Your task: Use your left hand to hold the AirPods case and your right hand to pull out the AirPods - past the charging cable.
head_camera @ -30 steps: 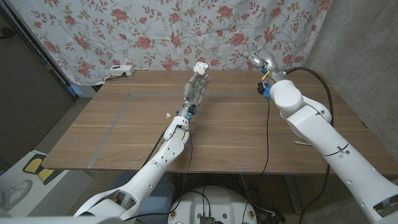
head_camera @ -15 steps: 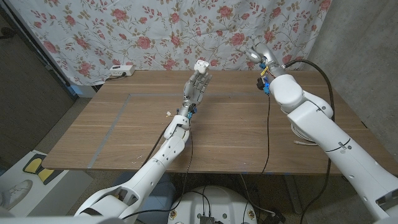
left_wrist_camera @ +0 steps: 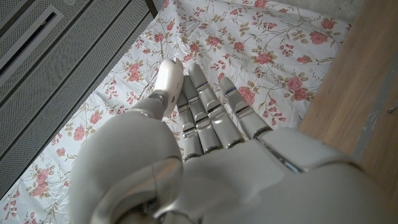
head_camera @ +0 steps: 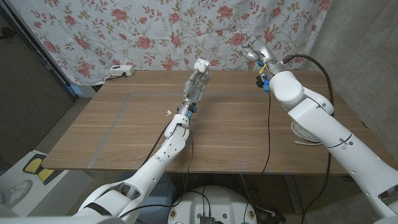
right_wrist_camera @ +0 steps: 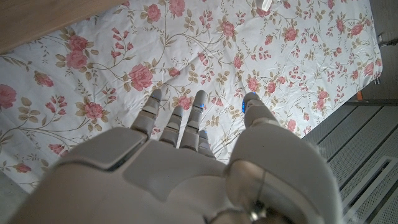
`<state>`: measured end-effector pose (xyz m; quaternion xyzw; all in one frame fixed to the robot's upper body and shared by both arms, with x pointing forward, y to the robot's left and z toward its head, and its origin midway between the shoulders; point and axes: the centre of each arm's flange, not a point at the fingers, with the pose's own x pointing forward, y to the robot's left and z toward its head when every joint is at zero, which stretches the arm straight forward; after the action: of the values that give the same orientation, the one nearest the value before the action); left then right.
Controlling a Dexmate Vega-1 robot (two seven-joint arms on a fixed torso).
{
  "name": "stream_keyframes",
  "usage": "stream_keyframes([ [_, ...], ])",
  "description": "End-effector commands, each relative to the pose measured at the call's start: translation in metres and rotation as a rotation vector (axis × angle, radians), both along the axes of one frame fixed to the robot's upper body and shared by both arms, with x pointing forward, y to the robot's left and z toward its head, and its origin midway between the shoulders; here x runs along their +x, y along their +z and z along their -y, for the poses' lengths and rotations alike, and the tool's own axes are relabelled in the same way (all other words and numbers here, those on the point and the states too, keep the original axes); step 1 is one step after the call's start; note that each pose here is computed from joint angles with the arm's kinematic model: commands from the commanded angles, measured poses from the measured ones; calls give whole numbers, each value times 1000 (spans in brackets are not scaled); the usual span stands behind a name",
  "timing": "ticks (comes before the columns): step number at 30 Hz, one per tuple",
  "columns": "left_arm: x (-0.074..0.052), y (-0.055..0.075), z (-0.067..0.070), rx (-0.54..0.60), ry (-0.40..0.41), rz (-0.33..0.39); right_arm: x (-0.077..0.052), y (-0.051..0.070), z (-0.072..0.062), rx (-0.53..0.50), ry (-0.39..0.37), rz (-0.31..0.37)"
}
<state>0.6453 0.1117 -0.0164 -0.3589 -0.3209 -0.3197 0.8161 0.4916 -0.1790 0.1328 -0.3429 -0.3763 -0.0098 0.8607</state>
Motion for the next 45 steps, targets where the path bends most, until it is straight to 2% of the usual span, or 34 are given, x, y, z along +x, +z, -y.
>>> stream_keyframes([
  [1, 3, 2, 1, -5, -10, 19, -5, 10, -11, -98, 3, -29],
  [8, 2, 6, 3, -5, -15, 21, -8, 20, -22, -148, 6, -49],
  [23, 3, 6, 3, -3, -8, 30, -17, 29, -32, -195, -1, -31],
  [33, 5, 6, 3, 0, 2, 39, -17, 34, -43, -252, 1, -62],
  [45, 6, 6, 4, -12, -4, 47, -16, 34, -52, -278, -4, -68],
])
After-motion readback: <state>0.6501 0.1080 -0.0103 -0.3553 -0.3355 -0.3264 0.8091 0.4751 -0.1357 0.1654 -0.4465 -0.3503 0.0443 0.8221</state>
